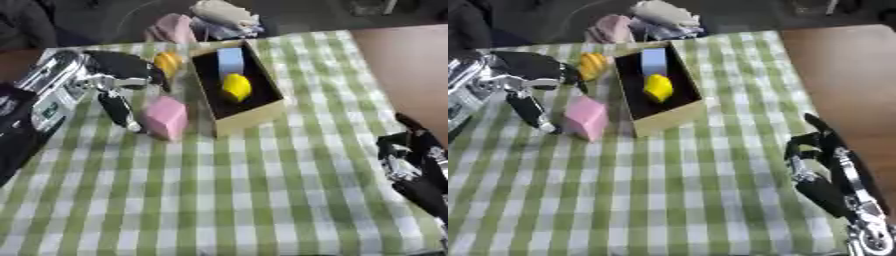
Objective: Pick up objects on the table and place them in the box.
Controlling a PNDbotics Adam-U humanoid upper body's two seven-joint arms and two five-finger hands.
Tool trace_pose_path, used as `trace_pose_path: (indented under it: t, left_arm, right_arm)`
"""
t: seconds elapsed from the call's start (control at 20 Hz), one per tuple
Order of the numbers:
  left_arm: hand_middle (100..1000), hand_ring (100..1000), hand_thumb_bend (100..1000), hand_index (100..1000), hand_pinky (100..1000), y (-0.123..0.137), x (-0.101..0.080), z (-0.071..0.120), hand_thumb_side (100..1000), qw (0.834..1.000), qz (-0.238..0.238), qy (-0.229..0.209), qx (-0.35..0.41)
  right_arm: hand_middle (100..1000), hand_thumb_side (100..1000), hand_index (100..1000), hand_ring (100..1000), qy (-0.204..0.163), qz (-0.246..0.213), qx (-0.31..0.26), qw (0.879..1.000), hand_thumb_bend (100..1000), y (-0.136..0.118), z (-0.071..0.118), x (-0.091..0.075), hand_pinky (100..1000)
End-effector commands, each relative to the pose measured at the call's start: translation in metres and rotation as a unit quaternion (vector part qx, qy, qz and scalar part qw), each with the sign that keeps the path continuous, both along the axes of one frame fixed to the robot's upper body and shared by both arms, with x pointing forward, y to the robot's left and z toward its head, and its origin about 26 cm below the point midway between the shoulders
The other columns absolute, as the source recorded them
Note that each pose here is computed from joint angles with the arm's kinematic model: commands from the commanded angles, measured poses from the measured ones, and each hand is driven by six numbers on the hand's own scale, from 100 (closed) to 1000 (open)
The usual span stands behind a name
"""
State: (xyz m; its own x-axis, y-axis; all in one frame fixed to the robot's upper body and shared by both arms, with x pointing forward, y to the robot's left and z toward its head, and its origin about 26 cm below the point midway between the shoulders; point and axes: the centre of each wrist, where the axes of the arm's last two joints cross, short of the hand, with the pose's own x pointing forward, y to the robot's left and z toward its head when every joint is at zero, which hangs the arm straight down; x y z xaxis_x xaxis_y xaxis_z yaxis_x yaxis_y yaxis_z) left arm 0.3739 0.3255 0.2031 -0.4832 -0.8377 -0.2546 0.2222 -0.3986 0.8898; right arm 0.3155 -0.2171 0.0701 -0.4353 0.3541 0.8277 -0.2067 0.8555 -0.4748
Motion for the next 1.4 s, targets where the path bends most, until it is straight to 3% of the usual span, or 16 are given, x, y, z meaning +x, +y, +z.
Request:
trace_pose_path:
  t: [0.05,0.45,1.05,1.4]
  left_arm:
    - [851,861,561,910,862,0.005,0.003,0.004,335,1.000,0.005,-0.011,0.014]
    - [854,861,560,908,859,0.005,0.012,-0.015,322,0.999,0.010,0.017,0.032]
    - [859,856,510,905,853,0.006,0.019,-0.026,299,0.999,0.007,-0.053,-0.007]
    - [791,798,458,855,822,0.007,0.022,-0.034,296,1.000,0.007,-0.027,-0.007]
  right_arm:
    - [602,470,968,791,-0.014,-0.002,-0.002,1.000,100,-0.002,0.008,0.002,661]
    - [602,470,968,790,-0.014,-0.002,0.000,1.000,100,-0.002,0.008,0.002,660]
    - [600,470,968,789,-0.014,-0.002,0.002,1.000,100,-0.002,0.007,0.002,659]
    - [600,470,968,789,-0.014,0.000,0.001,1.000,100,-0.001,0.007,0.002,659]
